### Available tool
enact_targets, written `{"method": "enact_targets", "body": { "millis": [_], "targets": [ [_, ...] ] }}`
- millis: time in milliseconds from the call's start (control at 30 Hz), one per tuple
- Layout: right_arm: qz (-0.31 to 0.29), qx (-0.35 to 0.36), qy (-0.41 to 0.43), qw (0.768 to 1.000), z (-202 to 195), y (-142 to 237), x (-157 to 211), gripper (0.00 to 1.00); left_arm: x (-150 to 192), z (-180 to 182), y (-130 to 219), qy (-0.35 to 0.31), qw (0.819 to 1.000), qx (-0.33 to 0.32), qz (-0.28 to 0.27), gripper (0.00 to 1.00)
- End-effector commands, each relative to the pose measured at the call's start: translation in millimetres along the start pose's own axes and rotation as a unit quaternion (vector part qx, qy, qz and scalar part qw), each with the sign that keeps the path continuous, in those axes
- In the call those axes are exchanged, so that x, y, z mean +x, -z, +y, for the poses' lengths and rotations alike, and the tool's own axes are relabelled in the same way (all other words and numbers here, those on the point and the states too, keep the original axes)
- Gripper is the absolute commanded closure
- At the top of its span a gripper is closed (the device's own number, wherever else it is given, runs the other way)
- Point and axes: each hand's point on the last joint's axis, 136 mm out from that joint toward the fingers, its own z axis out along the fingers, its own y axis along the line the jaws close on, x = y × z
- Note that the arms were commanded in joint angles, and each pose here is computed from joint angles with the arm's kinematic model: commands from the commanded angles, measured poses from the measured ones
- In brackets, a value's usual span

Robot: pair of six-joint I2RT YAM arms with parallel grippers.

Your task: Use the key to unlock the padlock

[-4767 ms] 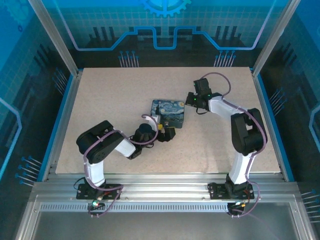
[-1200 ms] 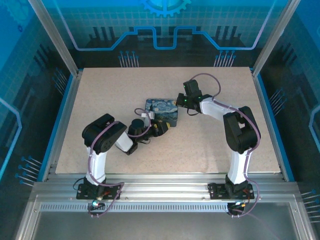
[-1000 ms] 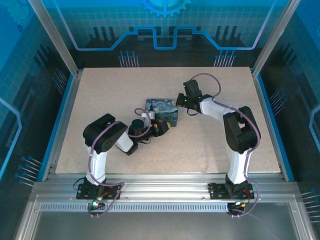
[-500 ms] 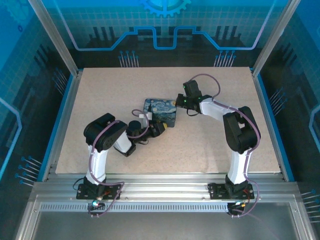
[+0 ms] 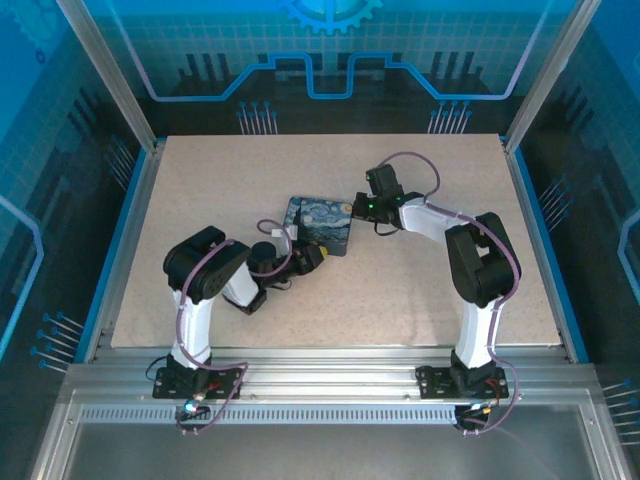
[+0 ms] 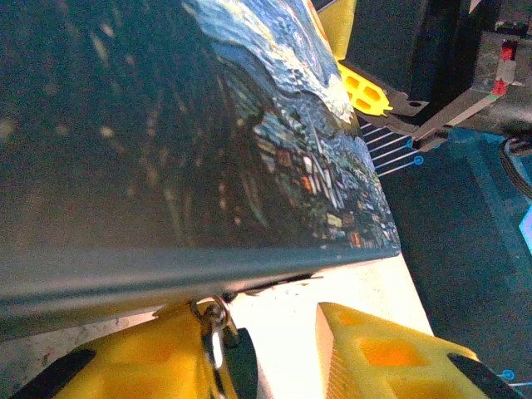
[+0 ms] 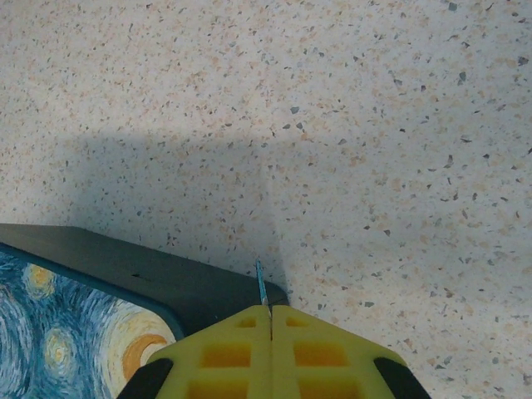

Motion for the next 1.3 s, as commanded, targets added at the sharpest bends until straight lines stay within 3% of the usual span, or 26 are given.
{"method": "enact_targets", "body": {
  "millis": [0,167,300,667,1033,1267],
  "targets": [
    [0.008,-0.006,0.001,1.000,7.3,4.2,7.5,1.00,22.1,33.5,12.0,0.050,0.996,-0.062,0.039,0.69],
    [0.009,-0.008,0.000,1.000,7.1,3.7,8.6,1.00,22.5,37.6,12.6,0.056,0.995,-0.072,0.047,0.75],
    [0.007,-0.009,0.001,1.000,7.5,5.3,7.7,1.00,24.7,41.1,13.5,0.059,0.993,-0.081,0.055,0.87],
    [0.000,-0.008,-0.004,1.000,-2.8,16.7,2.8,1.00,25.4,36.3,14.6,0.092,0.987,-0.101,0.081,1.00],
    [-0.011,-0.002,-0.005,1.000,-25.2,48.8,10.0,1.00,8.8,14.2,19.7,0.110,0.967,-0.192,0.128,1.00],
    [-0.019,-0.024,-0.003,1.000,-25.6,71.6,24.0,1.00,1.6,-11.5,9.5,0.125,0.965,-0.189,0.134,1.00]
  ]
}}
